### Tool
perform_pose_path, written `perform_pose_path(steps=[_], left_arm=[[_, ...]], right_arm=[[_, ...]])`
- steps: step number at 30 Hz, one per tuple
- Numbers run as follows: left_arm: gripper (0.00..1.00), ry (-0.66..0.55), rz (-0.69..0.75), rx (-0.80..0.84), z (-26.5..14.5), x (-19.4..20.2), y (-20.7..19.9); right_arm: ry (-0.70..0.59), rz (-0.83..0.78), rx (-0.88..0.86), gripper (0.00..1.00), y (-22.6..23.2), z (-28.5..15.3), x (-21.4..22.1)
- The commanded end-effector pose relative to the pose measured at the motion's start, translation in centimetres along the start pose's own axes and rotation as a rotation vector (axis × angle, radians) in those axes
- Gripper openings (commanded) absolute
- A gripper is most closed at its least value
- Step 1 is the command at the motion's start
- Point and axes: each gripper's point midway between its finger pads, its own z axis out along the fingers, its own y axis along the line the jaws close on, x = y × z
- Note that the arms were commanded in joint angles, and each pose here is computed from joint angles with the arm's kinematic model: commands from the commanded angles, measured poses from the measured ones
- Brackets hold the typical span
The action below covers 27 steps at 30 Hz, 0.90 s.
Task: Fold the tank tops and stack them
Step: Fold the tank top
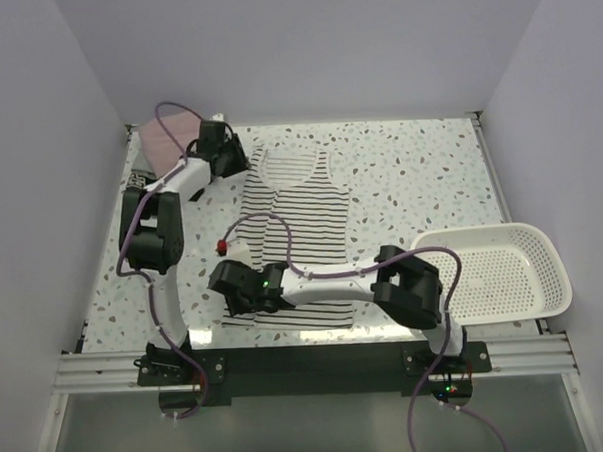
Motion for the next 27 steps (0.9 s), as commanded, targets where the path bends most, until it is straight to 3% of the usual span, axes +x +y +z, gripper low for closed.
perform_pose_path(steps=[1,6,7,8,10,11,13,17,22,27], left_arm=[[0.45,-0.155,0.057,0.166,-5.8,-7.3,-5.8],[0.44,-0.177,0.033,0.262,-9.9,-6.7,-9.8],[0.43,-0.152,0.035,0.264,-10.0,-4.9,-10.4],[0.43,-0.134,0.07,0.29,-10.7,-3.0,-12.7],[0.41,-0.112,0.073,0.254,-11.9,0.0,-13.2],[0.39,-0.134,0.091,0.318,-13.8,1.0,-15.6],[0.35,-0.069,0.078,0.329,-14.3,5.6,-15.4],[0.31,0.011,0.154,0.457,-18.5,13.3,-19.2],[0.31,0.14,0.247,0.501,-21.4,21.7,-20.3],[0.31,0.196,0.275,0.547,-23.6,25.4,-20.2]], right_arm=[[-0.201,0.11,-0.013,0.38,-3.2,-6.8,-10.2],[-0.259,0.225,0.103,0.42,-13.9,-10.7,-15.6],[-0.261,0.277,0.167,0.42,-18.2,-10.9,-16.8],[-0.255,0.28,0.193,0.42,-20.2,-11.2,-17.2],[-0.241,0.326,0.244,0.41,-25.2,-11.3,-18.4],[-0.225,0.323,0.273,0.4,-27.0,-10.9,-18.4],[-0.209,0.374,0.275,0.39,-30.7,-10.5,-19.2],[-0.146,0.384,0.259,0.35,-34.7,-7.8,-20.0],[-0.087,0.392,0.317,0.32,-38.0,-3.8,-20.2],[-0.049,0.414,0.342,0.3,-39.8,-1.3,-19.0]])
